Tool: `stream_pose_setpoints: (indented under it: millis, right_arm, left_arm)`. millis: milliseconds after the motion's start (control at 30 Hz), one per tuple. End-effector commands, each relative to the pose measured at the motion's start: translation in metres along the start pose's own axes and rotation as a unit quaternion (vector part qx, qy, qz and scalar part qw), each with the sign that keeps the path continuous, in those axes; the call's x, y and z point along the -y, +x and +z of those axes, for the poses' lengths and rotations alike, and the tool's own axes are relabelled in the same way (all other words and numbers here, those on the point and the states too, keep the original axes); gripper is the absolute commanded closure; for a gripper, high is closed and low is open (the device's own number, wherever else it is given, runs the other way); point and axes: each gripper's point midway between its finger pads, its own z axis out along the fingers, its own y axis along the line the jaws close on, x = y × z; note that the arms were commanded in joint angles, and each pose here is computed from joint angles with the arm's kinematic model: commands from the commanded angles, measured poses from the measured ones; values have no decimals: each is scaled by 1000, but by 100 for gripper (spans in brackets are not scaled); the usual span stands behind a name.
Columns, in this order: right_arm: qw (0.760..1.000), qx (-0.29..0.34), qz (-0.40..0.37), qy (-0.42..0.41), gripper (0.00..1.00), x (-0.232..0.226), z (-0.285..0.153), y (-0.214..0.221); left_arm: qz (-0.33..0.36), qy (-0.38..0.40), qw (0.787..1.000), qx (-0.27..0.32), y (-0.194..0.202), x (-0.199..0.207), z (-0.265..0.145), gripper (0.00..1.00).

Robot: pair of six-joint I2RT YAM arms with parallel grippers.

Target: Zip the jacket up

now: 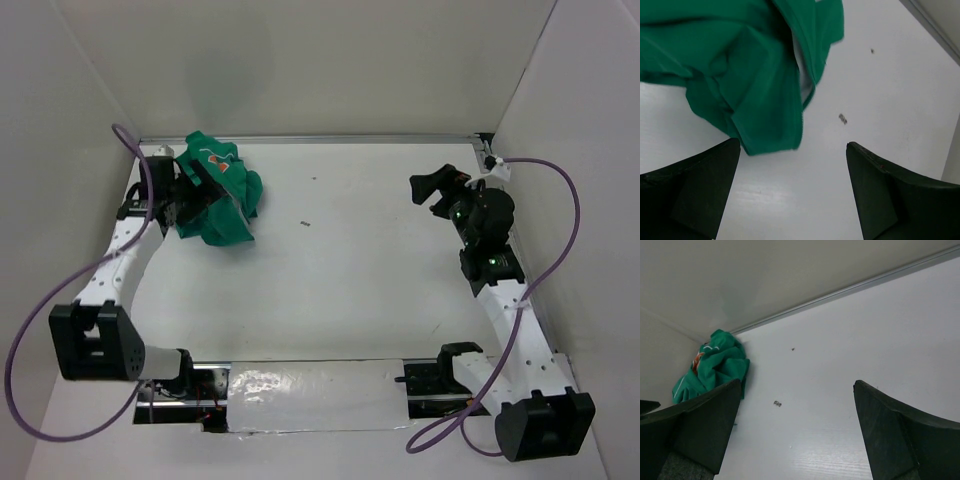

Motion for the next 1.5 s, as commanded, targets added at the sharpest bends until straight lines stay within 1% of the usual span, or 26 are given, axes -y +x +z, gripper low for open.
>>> stream_pose_setpoints:
  millis: [0, 33, 100, 133, 200, 300, 433, 467, 533, 567, 633, 733, 767, 800, 833, 867, 900, 933, 1000, 1033, 1067, 1133, 1200, 1300, 1400, 1467]
  right_arm:
    - [1000, 10, -12, 24, 0, 10, 4, -1]
    - [999, 11, -13, 29, 0, 12, 4, -1]
    - [999, 15, -14, 45, 0, 19, 7, -2]
    - [999, 14, -16, 47, 0, 20, 9, -1]
    - [998, 16, -17, 59, 0, 25, 11, -1]
    - [998, 10, -20, 64, 0, 29, 15, 2]
    - [997, 2, -19, 74, 0, 35, 20, 7]
    - [997, 0, -21, 77, 0, 37, 21, 8]
    - [996, 1, -19, 84, 0, 39, 21, 7]
    - [996, 4, -19, 82, 0, 38, 20, 5]
    - [997, 9, -20, 75, 0, 36, 18, 4]
    - [998, 15, -20, 57, 0, 29, 15, 2]
    - [998, 20, -19, 54, 0, 29, 14, 2]
    - [998, 19, -19, 54, 0, 29, 14, 3]
    - [999, 16, -18, 41, 0, 24, 12, 3]
    - [999, 13, -16, 38, 0, 23, 11, 5]
    - [999, 13, -15, 34, 0, 21, 10, 6]
    - [999, 18, -13, 27, 0, 18, 6, 3]
    - [999, 21, -9, 24, 0, 17, 3, 4]
    - [999, 27, -8, 18, 0, 14, -1, 1]
    - [999, 28, -8, 18, 0, 16, -3, 3]
    - [999, 38, -5, 15, 0, 13, -10, -1]
    - [999, 45, -2, 19, 0, 13, -16, -4]
    - [998, 52, 2, 31, 0, 16, -22, -6]
    - [997, 57, 3, 57, 0, 26, -24, -7]
    - [996, 49, 6, 73, 0, 32, -24, -3]
  left_arm:
    - [-27, -3, 999, 30, -44, 1, 21, 1]
    - [-32, -25, 999, 9, -39, -11, 45, 1]
    - [-36, -34, 999, 8, -58, -8, 60, 1]
    - [-40, -58, 997, -23, -58, -16, 93, 1]
    - [-43, -61, 997, -32, -58, -17, 105, 1]
    - [-50, -75, 993, -81, -49, -29, 153, 1]
    - [-31, -31, 995, -92, -50, -11, 186, 1]
    - [-29, -33, 995, -93, -50, -12, 190, 6]
    - [-32, -44, 993, -109, -44, -15, 199, 66]
    - [-34, -48, 991, -117, -43, -15, 198, 100]
    - [2, -30, 994, -101, -54, 2, 186, 100]
    - [90, 9, 995, -32, -71, 57, 142, 100]
    - [134, 44, 990, 12, -78, 91, 107, 100]
    - [142, 60, 988, 20, -74, 105, 87, 100]
    - [179, 109, 975, 79, -93, 139, 38, 100]
    - [196, 130, 968, 88, -84, 148, 19, 100]
    - [219, 169, 956, 102, -72, 173, -5, 100]
    - [242, 214, 936, 143, -77, 195, -56, 100]
    - [269, 277, 908, 164, -59, 221, -100, 100]
    - [274, 314, 890, 187, -58, 231, -143, 100]
    - [284, 354, 872, 182, -45, 244, -168, 100]
    - [299, 387, 848, 206, -45, 253, -207, 100]
    - [288, 378, 851, 222, -54, 255, -218, 100]
    - [290, 350, 866, 208, -60, 258, -200, 100]
    - [311, 333, 876, 156, -43, 266, -149, 100]
    - [326, 316, 884, 112, -20, 277, -101, 100]
